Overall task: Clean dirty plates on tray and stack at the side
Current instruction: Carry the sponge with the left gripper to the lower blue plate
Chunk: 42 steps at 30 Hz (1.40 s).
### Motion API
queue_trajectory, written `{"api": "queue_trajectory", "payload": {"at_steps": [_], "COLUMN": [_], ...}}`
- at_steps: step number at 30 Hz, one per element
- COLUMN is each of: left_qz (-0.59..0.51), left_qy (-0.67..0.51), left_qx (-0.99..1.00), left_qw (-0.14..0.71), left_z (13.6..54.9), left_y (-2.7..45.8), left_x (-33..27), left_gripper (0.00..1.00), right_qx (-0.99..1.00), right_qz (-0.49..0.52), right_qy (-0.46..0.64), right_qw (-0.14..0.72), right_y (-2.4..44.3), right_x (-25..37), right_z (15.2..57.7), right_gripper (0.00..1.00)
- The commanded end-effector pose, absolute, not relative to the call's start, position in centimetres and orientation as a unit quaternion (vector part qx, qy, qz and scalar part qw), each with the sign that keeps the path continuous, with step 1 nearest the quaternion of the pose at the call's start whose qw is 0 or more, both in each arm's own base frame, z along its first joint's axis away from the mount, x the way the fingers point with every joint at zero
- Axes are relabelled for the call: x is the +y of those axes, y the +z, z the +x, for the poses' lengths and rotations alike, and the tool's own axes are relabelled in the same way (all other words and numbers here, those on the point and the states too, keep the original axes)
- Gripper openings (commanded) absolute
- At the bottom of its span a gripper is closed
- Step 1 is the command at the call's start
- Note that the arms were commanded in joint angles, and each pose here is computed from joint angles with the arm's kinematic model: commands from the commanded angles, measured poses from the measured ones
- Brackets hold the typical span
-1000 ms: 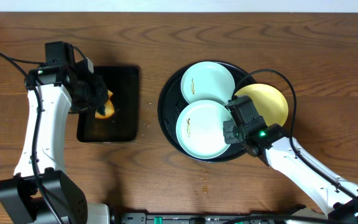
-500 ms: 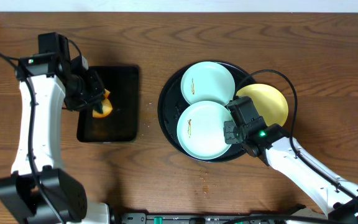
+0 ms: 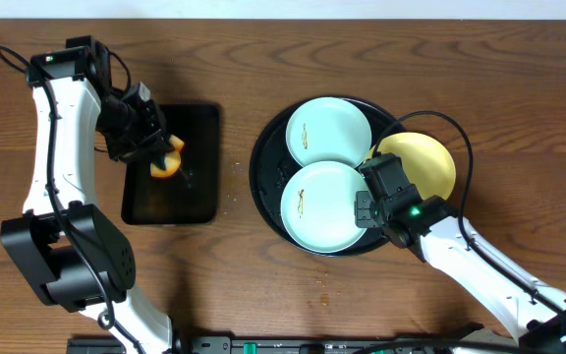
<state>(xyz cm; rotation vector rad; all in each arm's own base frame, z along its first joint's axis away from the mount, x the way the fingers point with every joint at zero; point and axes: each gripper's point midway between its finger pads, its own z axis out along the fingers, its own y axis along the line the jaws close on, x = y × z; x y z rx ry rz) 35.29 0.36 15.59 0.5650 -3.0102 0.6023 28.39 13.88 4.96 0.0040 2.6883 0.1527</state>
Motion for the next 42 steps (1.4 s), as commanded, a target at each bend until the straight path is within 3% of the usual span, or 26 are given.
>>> {"api": "queue_trajectory", "payload": {"at_steps": [1, 5, 10, 20, 22, 26, 32, 42], "left_qz": [0.158, 0.118, 0.054, 0.051, 0.037, -0.071, -0.096, -0.14], "left_qy": [0.171, 0.091, 0.075, -0.012, 0.033, 0.233, 0.21, 0.203], "left_qx": [-0.972, -0.988, -0.994, -0.996, -0.997, -0.969, -0.973, -0.969], "left_qw": [-0.022, -0.044, -0.06, -0.067, -0.058, -0.042, -0.026, -0.025], "left_z": [36.6, 37.5, 38.3, 38.4, 38.0, 36.6, 35.7, 35.0], "left_y": [16.0, 15.4, 15.4, 15.0, 15.0, 16.5, 15.4, 14.6], "left_x": [0.7, 0.5, -3.2, -1.5, -3.2, -10.4, -11.1, -14.2], "left_gripper": [0.07, 0.07, 0.07, 0.07, 0.07, 0.08, 0.08, 0.07], "right_qx": [0.975, 0.979, 0.984, 0.986, 0.986, 0.986, 0.985, 0.982], "right_qz": [0.033, 0.032, 0.031, 0.03, 0.03, 0.029, 0.041, 0.07], "right_qy": [0.076, 0.093, 0.081, 0.079, 0.083, 0.103, 0.137, 0.138], "right_qw": [0.208, 0.177, 0.153, 0.144, 0.142, 0.126, 0.092, 0.108], "right_y": [4.7, 3.4, 1.8, 1.1, 1.1, 1.1, 1.1, 1.3], "right_x": [14.3, 14.7, 14.4, 14.5, 14.6, 15.3, 16.3, 14.6], "right_z": [27.8, 26.3, 25.7, 25.6, 25.5, 24.9, 23.8, 25.4], "right_gripper": [0.01, 0.01, 0.01, 0.01, 0.01, 0.01, 0.01, 0.01]}}
